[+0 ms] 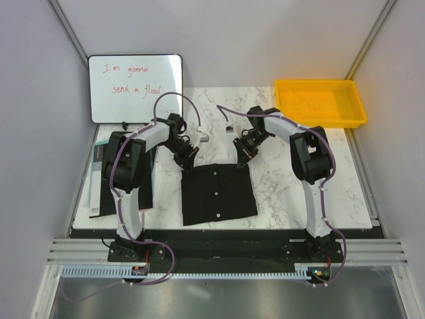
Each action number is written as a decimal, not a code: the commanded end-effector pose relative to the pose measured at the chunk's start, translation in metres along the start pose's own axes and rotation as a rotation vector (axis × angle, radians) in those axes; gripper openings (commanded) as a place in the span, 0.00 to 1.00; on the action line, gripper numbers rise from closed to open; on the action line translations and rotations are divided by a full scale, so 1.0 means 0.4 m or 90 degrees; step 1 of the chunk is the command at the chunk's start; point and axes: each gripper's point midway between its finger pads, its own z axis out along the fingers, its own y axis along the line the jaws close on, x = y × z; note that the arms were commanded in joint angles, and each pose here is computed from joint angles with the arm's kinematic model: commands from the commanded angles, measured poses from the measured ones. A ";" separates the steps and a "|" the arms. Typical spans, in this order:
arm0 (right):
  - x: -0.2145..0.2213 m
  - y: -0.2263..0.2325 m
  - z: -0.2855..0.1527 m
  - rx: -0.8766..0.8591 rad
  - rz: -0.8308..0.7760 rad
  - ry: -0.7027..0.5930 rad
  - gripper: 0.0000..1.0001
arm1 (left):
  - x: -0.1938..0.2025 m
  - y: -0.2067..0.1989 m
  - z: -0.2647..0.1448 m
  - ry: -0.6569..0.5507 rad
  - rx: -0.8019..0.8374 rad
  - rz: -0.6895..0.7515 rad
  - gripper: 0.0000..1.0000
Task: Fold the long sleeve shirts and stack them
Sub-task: Fold the shirt
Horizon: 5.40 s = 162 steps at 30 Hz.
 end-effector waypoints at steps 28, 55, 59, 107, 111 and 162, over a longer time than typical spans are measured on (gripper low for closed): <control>-0.077 0.215 -0.270 -0.061 0.170 -0.368 0.93 | -0.230 -0.287 -0.216 -0.344 0.178 -0.255 0.99; 0.227 0.016 0.014 0.038 0.257 -0.022 0.93 | 0.001 -0.398 -0.010 -0.268 0.272 -0.438 0.98; 0.056 -0.137 -0.140 0.262 0.098 -0.039 0.93 | -0.064 -0.378 -0.104 -0.326 0.191 -0.364 0.99; -0.069 -0.228 -0.112 0.337 0.013 -0.040 0.38 | -0.094 -0.187 -0.043 -0.378 0.002 -0.585 0.82; -0.074 -0.182 -0.151 0.340 0.005 -0.070 0.41 | -0.102 -0.180 -0.007 -0.397 0.024 -0.617 0.82; -0.012 -0.127 -0.076 0.228 0.088 -0.022 0.34 | -0.212 -0.160 0.121 -0.349 0.109 -0.559 0.02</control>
